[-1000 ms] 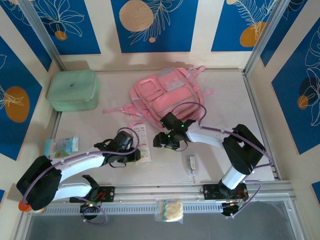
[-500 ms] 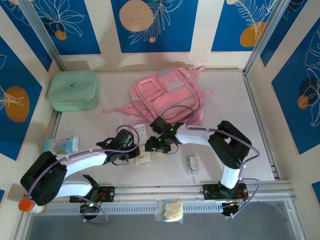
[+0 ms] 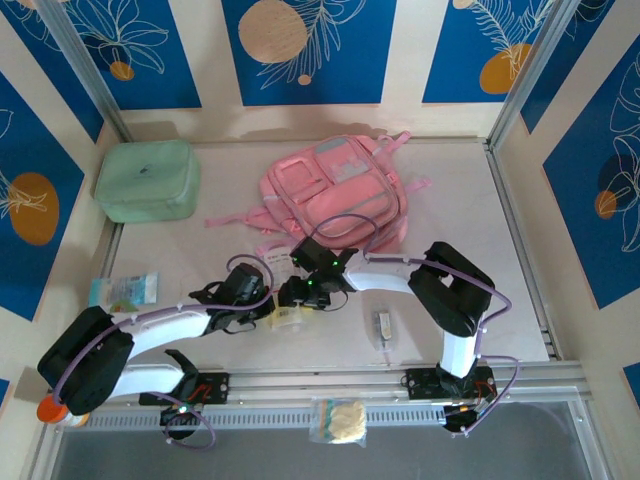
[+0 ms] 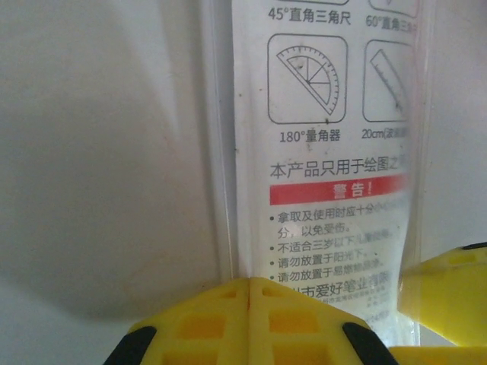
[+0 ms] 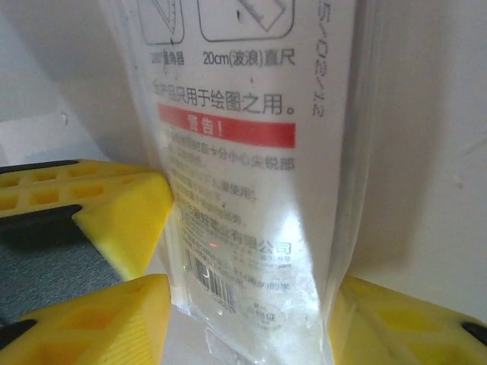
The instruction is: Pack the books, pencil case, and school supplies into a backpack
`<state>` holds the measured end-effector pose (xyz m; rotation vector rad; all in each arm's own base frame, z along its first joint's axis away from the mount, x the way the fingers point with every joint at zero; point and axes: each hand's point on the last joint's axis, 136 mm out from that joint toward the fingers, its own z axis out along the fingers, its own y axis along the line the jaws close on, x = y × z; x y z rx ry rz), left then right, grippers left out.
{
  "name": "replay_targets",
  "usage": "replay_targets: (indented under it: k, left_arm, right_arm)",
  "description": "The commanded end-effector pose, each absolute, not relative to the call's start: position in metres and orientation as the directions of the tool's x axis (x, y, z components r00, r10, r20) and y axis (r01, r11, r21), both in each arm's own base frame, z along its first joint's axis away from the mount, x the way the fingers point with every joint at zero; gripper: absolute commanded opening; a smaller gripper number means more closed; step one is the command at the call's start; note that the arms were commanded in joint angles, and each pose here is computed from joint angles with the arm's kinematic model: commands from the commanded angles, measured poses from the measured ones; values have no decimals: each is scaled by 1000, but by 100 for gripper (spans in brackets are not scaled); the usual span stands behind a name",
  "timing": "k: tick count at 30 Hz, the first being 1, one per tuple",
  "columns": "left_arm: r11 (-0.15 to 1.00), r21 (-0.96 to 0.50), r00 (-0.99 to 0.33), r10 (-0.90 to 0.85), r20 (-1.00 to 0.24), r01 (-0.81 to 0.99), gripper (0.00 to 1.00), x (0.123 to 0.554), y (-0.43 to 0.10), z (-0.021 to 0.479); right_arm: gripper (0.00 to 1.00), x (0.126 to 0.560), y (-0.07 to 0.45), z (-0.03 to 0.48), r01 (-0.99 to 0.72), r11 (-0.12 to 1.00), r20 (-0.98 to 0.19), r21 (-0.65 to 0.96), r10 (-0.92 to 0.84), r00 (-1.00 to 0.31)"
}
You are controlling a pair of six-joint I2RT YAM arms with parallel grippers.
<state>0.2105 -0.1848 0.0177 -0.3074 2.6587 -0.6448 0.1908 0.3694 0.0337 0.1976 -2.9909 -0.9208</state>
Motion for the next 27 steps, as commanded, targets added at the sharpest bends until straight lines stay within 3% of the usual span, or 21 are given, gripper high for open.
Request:
replay_targets:
  k: [1, 17, 22, 24, 27]
  left_arm:
    - [896, -401, -901, -322, -290, -191, 0, 199, -161, -4]
    - [887, -417, -903, -330, -276, -197, 0, 195, -158, -6]
    - [873, -449, -905, -331, -266, -188, 0, 197, -166, -5]
    - [867, -466, -909, -325, -262, -175, 0, 198, -171, -3]
    - [871, -461, -914, -314, -257, -170, 0, 197, -171, -3]
  right_arm:
    - [55, 183, 388, 66, -162, 735, -55, 659, -168, -984]
    - [54, 180, 383, 86, -169, 604, -77, 779, -175, -982]
    - [45, 184, 385, 77, -171, 640, -76, 749, -173, -982]
    - [35, 183, 387, 81, -186, 626, -89, 758, -182, -979]
    - [32, 184, 384, 78, -168, 645, -80, 746, -164, -983]
